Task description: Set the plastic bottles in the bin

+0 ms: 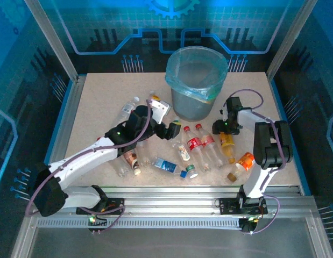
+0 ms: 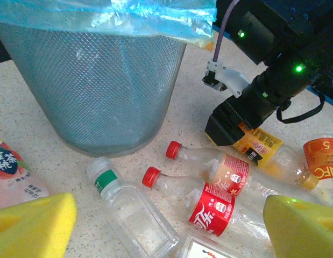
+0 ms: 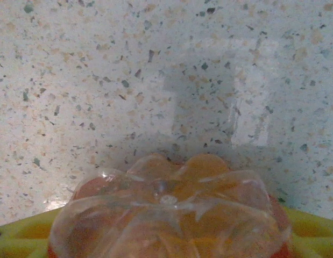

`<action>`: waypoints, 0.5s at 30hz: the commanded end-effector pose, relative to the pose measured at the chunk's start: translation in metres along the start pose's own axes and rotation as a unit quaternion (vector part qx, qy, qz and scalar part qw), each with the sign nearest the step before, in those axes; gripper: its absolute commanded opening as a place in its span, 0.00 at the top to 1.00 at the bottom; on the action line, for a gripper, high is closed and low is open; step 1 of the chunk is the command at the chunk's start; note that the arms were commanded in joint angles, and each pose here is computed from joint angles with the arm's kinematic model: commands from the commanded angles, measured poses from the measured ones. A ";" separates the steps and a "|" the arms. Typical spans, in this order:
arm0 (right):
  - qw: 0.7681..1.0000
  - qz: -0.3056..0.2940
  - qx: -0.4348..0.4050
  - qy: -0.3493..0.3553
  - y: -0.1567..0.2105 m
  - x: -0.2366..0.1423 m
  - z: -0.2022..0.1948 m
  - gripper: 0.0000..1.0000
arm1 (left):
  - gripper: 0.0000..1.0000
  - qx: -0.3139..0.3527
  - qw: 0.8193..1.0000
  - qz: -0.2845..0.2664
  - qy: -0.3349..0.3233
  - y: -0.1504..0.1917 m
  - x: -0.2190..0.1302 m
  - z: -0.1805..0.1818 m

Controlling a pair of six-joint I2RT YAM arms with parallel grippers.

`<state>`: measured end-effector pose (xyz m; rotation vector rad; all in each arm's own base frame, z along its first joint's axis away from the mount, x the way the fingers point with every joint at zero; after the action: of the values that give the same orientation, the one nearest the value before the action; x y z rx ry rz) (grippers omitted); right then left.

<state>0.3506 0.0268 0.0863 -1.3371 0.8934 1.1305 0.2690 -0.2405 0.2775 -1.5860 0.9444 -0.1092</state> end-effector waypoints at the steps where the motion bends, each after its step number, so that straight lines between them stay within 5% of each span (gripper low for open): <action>1: 1.000 0.001 -0.001 -0.012 -0.003 -0.003 -0.001 0.35 | 0.09 -0.006 0.999 -0.025 0.029 -0.021 0.003 -0.012; 5: 1.000 -0.015 -0.004 -0.012 -0.007 -0.014 -0.003 0.49 | 0.09 0.013 0.999 -0.031 0.032 -0.027 0.009 -0.014; 15: 0.997 -0.073 0.023 -0.019 -0.015 -0.048 -0.017 0.51 | 0.09 0.029 0.997 -0.058 0.051 -0.050 0.009 -0.024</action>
<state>0.3537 0.0082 0.1096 -1.3253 0.8458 1.0563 0.2865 -0.2603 0.3091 -1.5903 0.9203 -0.2227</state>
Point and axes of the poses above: each hand's point on the last joint's axis, 136 mm out from that joint toward the fingers, its own x axis out along the fingers, its own z axis along the line the jaws close on, y = z × x, the point moved 7 cm from there along -x, back along the fingers, and after that the axes turned 7 degrees about -x, right-handed, at the moved point
